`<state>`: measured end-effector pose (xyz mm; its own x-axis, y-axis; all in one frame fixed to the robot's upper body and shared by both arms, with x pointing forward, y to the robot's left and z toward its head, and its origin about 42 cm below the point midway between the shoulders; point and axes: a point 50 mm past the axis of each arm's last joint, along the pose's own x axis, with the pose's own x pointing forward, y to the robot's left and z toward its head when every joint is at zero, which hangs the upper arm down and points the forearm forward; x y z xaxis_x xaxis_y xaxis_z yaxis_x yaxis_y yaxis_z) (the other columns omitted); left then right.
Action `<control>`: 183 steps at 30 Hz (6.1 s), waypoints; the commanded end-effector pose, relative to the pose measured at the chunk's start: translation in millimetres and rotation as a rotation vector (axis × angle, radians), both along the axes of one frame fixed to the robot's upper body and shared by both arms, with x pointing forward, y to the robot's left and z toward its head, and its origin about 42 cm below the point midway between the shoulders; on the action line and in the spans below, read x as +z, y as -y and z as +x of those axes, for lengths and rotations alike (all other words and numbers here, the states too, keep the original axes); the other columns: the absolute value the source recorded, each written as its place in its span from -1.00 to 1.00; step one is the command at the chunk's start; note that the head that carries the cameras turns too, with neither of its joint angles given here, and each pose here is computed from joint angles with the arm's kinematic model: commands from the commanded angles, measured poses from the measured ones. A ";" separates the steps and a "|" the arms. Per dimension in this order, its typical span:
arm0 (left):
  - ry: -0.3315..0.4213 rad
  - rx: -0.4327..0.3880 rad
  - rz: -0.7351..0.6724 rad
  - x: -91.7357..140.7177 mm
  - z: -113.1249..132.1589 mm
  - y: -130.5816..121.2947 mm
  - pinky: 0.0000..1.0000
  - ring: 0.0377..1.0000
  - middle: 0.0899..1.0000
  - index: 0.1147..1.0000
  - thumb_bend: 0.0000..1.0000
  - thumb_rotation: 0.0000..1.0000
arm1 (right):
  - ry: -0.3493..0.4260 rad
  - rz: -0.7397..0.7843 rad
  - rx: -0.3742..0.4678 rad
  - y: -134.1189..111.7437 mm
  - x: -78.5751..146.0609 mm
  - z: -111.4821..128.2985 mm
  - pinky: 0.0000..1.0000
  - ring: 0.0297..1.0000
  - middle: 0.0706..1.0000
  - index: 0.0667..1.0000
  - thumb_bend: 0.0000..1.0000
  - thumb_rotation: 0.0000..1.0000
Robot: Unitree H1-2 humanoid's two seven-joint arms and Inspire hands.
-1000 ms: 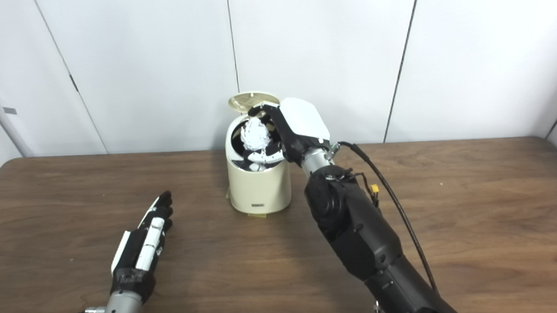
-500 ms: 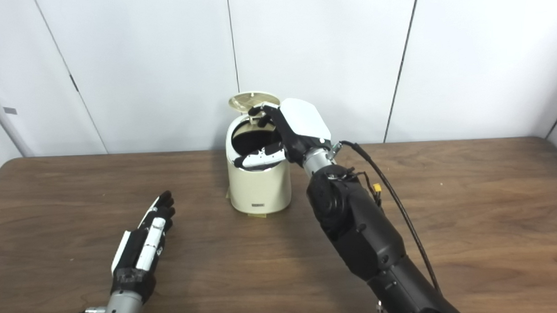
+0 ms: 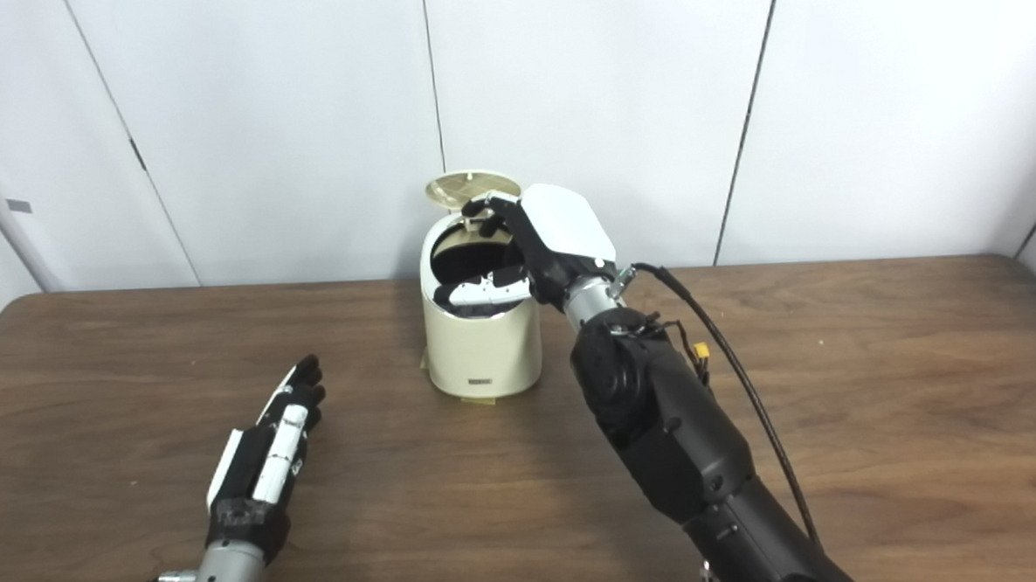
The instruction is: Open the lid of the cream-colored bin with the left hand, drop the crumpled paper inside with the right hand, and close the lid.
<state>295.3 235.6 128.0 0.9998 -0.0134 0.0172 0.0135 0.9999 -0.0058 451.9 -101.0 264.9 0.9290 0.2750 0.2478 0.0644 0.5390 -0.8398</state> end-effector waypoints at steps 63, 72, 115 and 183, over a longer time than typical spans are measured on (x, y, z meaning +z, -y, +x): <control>0.024 -0.043 -0.019 16.7 21.4 -17.9 1.00 0.97 0.96 1.00 0.14 0.58 | -0.287 1.069 -0.122 139.9 -93.3 -111.7 1.00 1.00 1.00 1.00 0.33 1.00; 0.070 -0.054 -0.010 36.5 37.5 -23.2 1.00 0.99 0.99 1.00 0.09 0.65 | -0.313 1.133 -0.160 145.1 -110.0 -115.3 1.00 1.00 1.00 1.00 0.26 1.00; 0.369 -0.283 0.601 240.0 173.8 98.5 0.96 0.97 0.91 0.78 0.22 0.80 | -0.394 1.190 -0.109 120.9 -135.2 -128.8 1.00 0.96 0.97 1.00 0.28 1.00; 0.385 -0.247 1.301 207.9 155.9 79.3 0.51 0.77 0.68 0.09 0.10 0.89 | -0.491 1.171 -0.160 112.0 -134.3 -125.8 0.94 1.00 0.99 1.00 0.23 1.00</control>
<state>451.0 155.6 312.1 0.9173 -0.3960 0.0428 0.0725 0.2717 0.9596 322.8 -223.9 130.9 0.9967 -0.0357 -0.0731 0.0471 0.9858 0.1614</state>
